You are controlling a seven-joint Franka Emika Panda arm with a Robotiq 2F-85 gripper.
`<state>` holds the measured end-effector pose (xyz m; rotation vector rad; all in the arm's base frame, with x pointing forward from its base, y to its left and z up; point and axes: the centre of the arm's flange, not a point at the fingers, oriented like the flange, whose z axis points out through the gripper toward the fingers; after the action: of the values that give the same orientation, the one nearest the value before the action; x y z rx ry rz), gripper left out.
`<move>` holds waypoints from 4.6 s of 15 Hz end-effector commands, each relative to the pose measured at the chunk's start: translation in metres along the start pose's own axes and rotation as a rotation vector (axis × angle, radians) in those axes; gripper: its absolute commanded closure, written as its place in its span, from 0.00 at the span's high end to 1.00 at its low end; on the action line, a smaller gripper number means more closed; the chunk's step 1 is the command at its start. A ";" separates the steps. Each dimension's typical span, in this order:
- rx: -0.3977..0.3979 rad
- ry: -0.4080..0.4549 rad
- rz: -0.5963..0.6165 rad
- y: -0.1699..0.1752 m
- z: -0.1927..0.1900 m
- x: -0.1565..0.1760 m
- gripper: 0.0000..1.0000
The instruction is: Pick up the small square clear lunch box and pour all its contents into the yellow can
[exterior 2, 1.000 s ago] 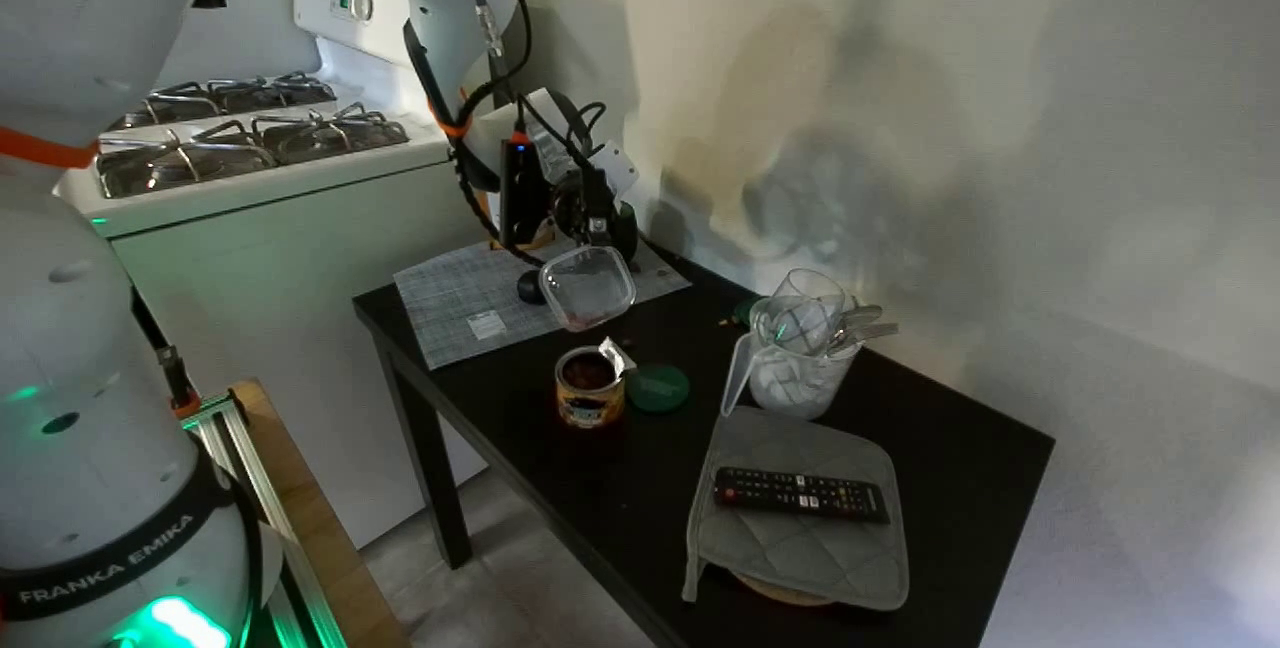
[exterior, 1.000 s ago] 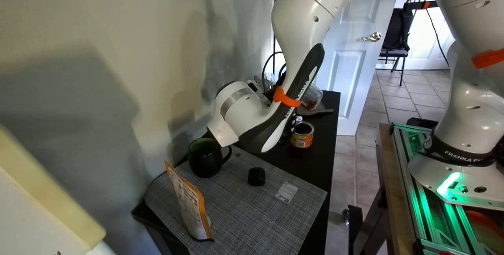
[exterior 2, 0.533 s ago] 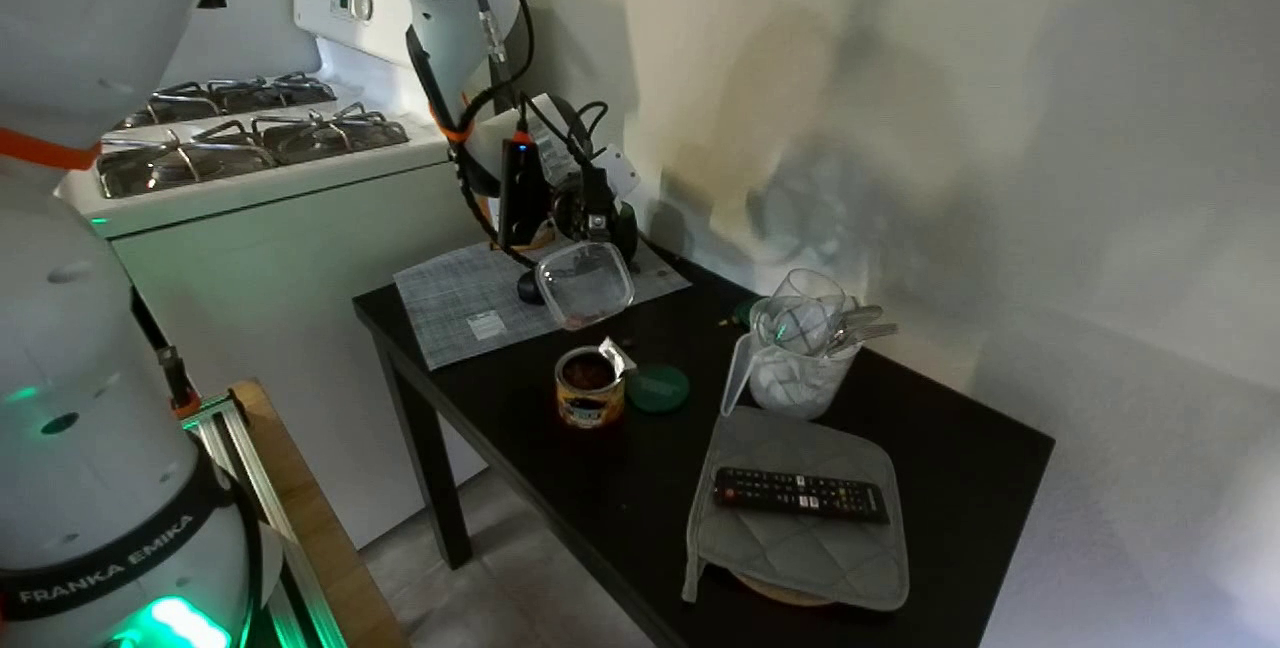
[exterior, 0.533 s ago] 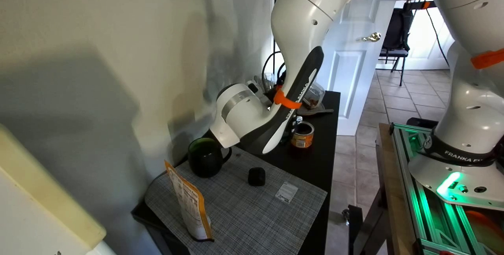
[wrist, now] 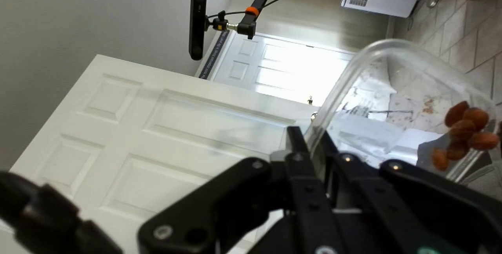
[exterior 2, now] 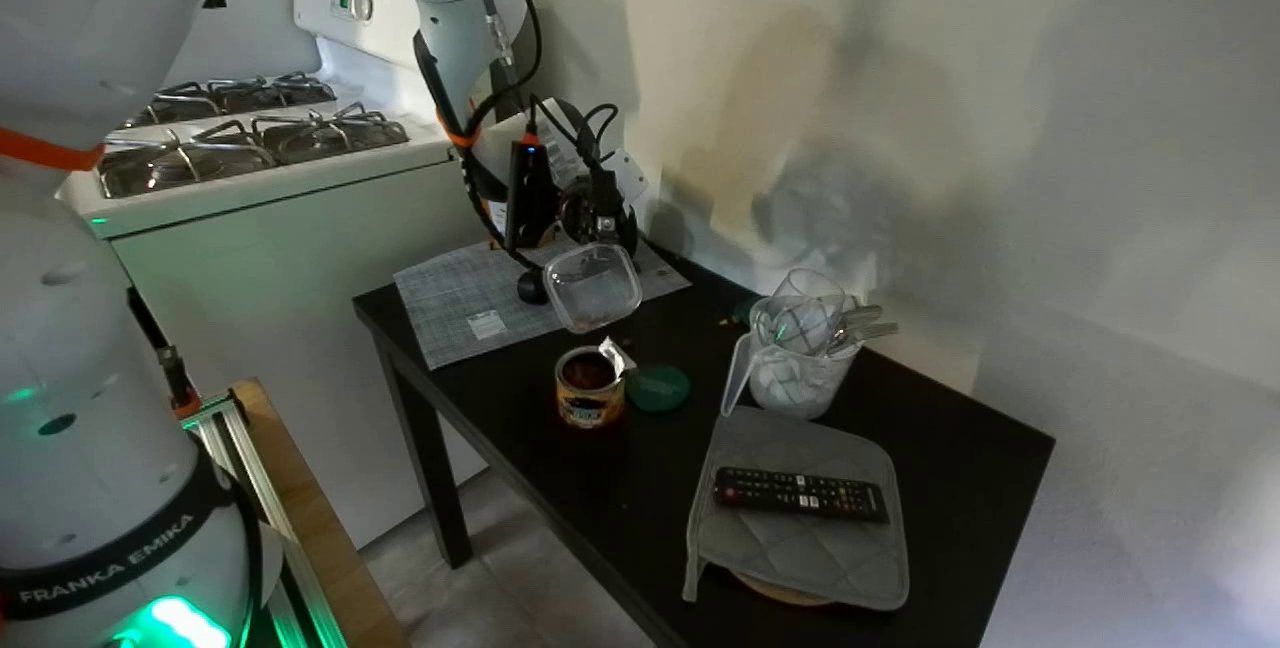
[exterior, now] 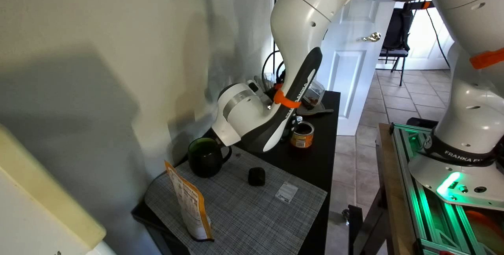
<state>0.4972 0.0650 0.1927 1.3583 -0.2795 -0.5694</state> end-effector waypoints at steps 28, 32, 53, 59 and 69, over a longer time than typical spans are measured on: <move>0.787 -0.198 0.024 0.105 0.085 -0.003 0.03; 0.979 -0.279 0.063 0.106 0.114 0.001 0.03; 1.638 -0.299 0.503 0.118 0.069 0.099 0.03; 1.611 -0.287 0.456 0.066 0.027 0.120 0.03; 1.707 -0.301 0.397 0.025 0.003 0.153 0.03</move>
<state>0.6149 -0.0164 0.2119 2.6855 -1.4600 -0.0512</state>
